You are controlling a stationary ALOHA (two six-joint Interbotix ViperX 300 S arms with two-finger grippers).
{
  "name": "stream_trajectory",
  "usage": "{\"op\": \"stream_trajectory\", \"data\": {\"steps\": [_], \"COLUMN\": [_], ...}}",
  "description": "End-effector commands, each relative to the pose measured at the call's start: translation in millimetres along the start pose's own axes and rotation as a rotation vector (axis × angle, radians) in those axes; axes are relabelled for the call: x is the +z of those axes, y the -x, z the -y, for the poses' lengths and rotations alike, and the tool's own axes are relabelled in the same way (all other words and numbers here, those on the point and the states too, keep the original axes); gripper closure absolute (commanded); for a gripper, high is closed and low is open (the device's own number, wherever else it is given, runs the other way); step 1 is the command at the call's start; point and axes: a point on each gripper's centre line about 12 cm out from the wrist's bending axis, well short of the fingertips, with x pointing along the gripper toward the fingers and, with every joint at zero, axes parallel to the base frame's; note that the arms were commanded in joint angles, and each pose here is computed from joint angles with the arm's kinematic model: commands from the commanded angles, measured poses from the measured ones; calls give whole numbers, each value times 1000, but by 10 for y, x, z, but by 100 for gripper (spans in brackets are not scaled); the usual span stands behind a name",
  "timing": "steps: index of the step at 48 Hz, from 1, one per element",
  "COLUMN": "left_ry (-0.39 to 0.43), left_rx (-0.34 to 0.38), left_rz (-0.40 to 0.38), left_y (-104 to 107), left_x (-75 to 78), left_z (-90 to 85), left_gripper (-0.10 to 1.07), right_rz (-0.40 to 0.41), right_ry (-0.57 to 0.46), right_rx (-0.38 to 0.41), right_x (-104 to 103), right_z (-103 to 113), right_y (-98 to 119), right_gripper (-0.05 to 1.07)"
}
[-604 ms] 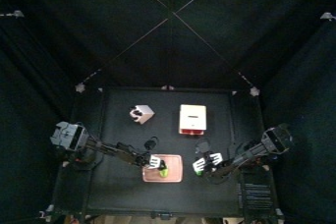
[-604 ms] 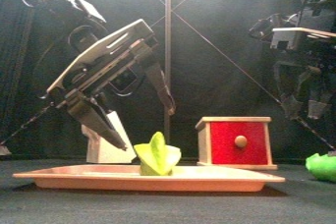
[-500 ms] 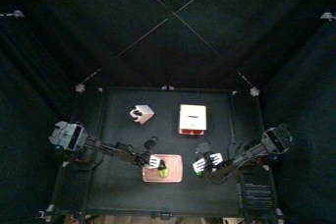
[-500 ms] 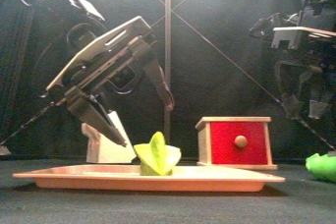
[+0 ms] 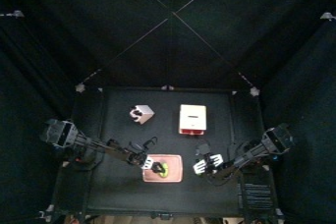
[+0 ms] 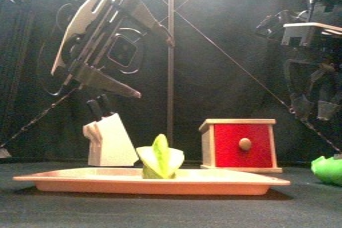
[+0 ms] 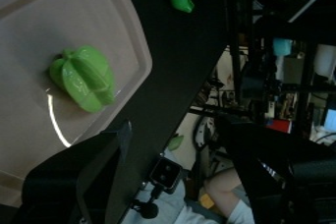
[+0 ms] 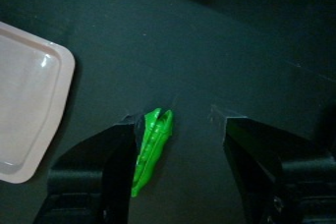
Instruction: Grab cleaver
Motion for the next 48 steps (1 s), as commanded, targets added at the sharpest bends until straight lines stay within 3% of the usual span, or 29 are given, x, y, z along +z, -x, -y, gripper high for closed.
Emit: {"op": "stream_trajectory", "data": {"steps": [1,6,13,22,33,48], "left_ry": [-39,-95,-235,-319,-468,-601], "left_rx": [-39,-40,-30,-40,-56,-9], "left_rz": [16,38,72,125,191,330], "left_y": [70,95,166,321,571,1049], "left_x": [79,179,326,505,678,992], "left_z": [113,133,136,181,252,99], "left_gripper": [-2,-2,-2,-2,-2,-2], "right_rz": [5,11,22,33,56,115], "right_ry": [-14,-14,-10,-17,-29,-65], "right_rx": [28,24,23,17,8,-1], "right_x": [48,62,85,135,244,504], "right_z": [-18,-3,14,16,28,18], "right_y": [76,77,67,41,-7,-128], "right_gripper": [13,13,13,13,13,13]}}
